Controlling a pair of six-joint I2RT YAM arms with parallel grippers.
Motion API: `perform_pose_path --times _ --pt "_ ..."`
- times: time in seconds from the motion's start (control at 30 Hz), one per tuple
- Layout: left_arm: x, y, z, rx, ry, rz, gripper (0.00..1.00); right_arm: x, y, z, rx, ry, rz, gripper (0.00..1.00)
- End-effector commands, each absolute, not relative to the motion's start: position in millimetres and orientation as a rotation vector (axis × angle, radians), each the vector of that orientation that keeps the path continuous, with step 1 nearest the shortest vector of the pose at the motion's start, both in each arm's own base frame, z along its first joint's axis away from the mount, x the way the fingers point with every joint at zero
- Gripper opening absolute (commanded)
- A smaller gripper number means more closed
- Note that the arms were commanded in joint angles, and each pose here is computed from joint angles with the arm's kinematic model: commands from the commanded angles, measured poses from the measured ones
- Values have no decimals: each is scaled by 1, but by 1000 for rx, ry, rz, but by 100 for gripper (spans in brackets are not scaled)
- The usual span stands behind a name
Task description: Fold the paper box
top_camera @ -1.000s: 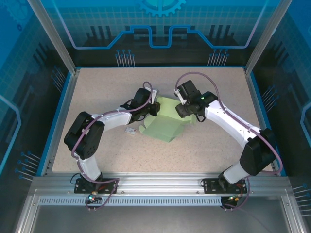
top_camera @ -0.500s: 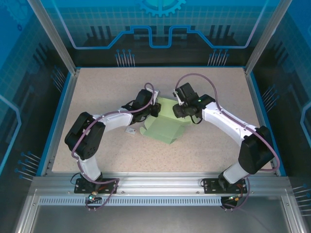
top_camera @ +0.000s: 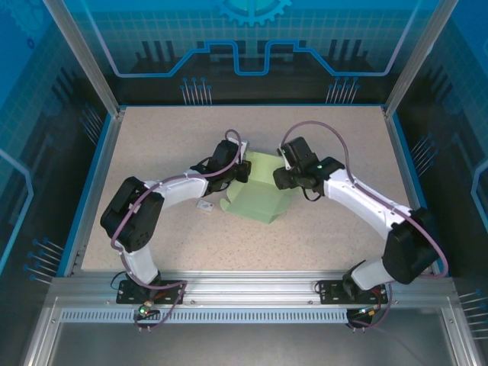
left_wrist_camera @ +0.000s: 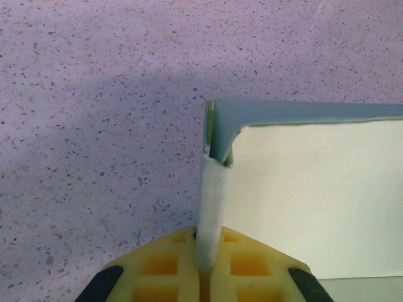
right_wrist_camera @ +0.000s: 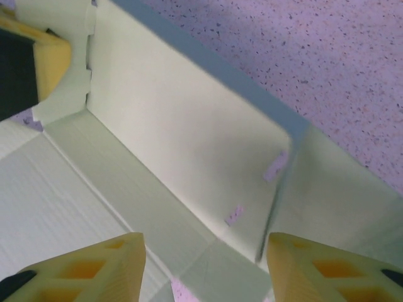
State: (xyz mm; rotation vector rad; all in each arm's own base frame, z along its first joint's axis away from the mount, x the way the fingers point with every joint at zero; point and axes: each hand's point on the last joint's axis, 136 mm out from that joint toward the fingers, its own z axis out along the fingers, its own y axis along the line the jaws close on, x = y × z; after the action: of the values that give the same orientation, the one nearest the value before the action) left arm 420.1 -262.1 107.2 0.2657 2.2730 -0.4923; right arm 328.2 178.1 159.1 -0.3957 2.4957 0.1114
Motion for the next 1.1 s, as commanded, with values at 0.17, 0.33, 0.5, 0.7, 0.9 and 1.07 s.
perform_pose_path --times 0.17,0.33,0.5,0.7,0.9,1.07 --pt "423 -266 125 233 2237 -514 6 284 160 149 -311 2575 161 62" --pt "422 -266 124 226 2240 -521 6 271 157 136 -238 2624 199 62" --pt "421 -266 126 222 2235 -530 6 274 170 123 -174 2646 292 62" --pt "419 -267 130 229 2226 -544 6 286 171 116 -53 2633 339 62" --pt "417 -268 131 232 2224 -553 6 299 169 117 20 2588 360 61" --pt "415 -269 132 241 2221 -564 6 311 171 125 -7 2534 363 60"
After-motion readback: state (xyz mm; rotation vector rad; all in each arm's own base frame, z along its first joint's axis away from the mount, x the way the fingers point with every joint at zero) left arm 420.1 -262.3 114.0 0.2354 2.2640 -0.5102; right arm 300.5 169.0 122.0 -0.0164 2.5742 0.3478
